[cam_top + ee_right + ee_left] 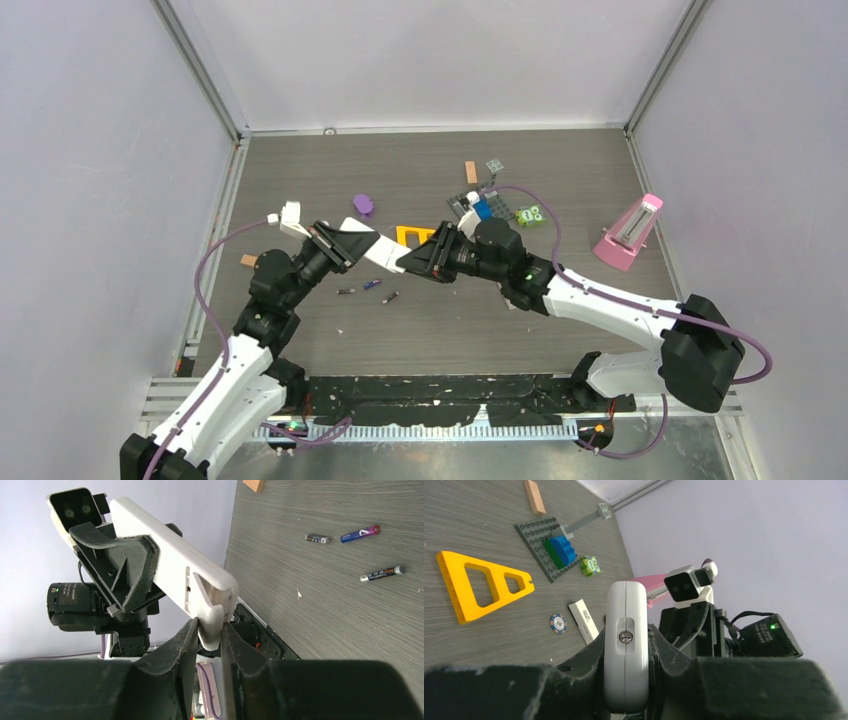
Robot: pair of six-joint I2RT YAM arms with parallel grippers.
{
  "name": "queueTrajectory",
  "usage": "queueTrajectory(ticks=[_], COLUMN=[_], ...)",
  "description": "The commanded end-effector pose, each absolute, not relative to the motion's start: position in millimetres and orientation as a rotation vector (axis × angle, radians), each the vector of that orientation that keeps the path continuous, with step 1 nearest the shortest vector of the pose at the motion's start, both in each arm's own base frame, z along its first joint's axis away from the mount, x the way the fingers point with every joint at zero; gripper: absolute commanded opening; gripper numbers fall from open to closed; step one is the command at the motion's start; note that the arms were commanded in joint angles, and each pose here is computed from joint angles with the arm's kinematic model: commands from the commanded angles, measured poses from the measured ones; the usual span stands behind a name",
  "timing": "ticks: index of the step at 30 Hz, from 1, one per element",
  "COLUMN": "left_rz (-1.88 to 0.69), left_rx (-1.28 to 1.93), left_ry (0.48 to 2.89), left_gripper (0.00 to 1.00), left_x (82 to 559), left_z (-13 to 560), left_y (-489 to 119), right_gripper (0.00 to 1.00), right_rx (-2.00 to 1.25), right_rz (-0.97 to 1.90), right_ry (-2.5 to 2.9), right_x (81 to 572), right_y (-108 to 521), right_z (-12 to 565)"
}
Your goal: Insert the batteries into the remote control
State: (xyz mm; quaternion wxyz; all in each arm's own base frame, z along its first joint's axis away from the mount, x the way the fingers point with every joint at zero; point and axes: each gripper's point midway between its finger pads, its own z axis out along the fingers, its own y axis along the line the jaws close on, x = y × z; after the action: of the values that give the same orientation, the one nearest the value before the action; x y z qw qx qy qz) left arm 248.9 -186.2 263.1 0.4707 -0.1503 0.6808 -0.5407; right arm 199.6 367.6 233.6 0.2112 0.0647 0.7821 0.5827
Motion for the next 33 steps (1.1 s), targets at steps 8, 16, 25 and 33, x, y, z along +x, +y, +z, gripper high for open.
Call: queueTrajectory(ticks=[8,16,25,33], left_rz=[-1.136,-0.975,-0.887,-1.096], left_rx=[-0.223,-0.191,-0.045,0.453], left_ry=[1.651,1.725,1.76,1.758], left_gripper=[0.0,0.0,0.0,0.0], left_x=[252.8,255.0,232.6,184.3], left_z=[274.2,252.8,256.7,278.6], left_y=[-174.8,-161.3,-153.5,-197.0], right_gripper=[0.05,0.05,0.06,0.11], right_rx=[0.107,0.069,-0.046,-0.223], right_rz=[1.71,1.592,1.112,1.094], right_ry=[2.062,2.011,2.331,2.506], right_x=[200.3,210.3,225.1,208.3], right_y=[375.0,359.8,320.4,328.5], right_z=[278.6,273.4,140.6,80.5])
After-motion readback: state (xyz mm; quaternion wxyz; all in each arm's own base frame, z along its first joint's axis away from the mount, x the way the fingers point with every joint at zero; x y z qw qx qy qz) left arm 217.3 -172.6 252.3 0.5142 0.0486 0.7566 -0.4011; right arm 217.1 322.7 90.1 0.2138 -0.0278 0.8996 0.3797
